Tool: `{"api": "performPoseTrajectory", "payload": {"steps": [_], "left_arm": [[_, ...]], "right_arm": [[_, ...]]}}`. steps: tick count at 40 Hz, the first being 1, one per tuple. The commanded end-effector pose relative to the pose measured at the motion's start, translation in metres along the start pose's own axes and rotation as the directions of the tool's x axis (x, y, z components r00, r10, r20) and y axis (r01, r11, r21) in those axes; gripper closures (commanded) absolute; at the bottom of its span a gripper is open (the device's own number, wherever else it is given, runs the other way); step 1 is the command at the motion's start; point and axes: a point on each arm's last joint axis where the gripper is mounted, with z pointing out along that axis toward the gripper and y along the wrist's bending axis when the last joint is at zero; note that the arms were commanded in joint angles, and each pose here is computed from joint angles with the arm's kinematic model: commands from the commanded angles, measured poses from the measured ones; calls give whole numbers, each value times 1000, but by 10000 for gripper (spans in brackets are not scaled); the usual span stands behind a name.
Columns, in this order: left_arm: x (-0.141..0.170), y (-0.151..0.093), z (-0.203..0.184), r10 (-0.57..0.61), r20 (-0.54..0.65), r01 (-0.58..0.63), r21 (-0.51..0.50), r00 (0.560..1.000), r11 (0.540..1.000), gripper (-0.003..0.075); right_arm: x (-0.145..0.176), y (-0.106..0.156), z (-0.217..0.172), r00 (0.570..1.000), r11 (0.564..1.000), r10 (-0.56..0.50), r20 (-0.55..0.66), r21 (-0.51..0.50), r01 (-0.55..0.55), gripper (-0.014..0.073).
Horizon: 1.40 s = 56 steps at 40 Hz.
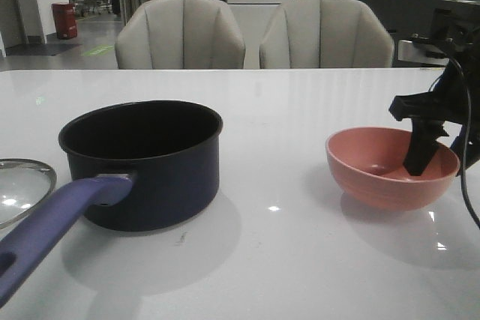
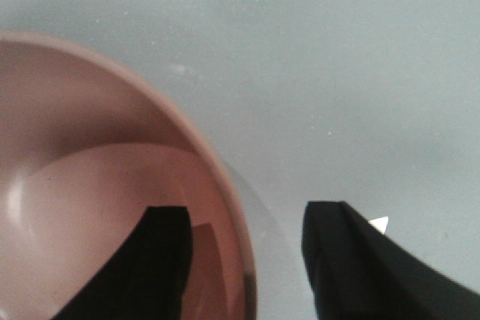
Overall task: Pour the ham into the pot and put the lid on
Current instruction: 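Open the right gripper and withdraw it from the bowl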
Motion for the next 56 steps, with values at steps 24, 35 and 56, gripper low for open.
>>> {"api": "performPoseTrajectory", "payload": {"steps": [24,35,56], "left_arm": [[-15,-2,-2,-10,97,9,17,995,1000,66],[-15,-2,-2,-10,96,9,17,995,1000,66],[-15,-2,-2,-10,97,9,17,995,1000,65]], "right_arm": [[18,48,-191,808,971,-231,542,77,225,88],[86,67,-221,578,959,-258,774,133,249,88],[244,45,-205,282,953,-220,934,144,265,88]]}}
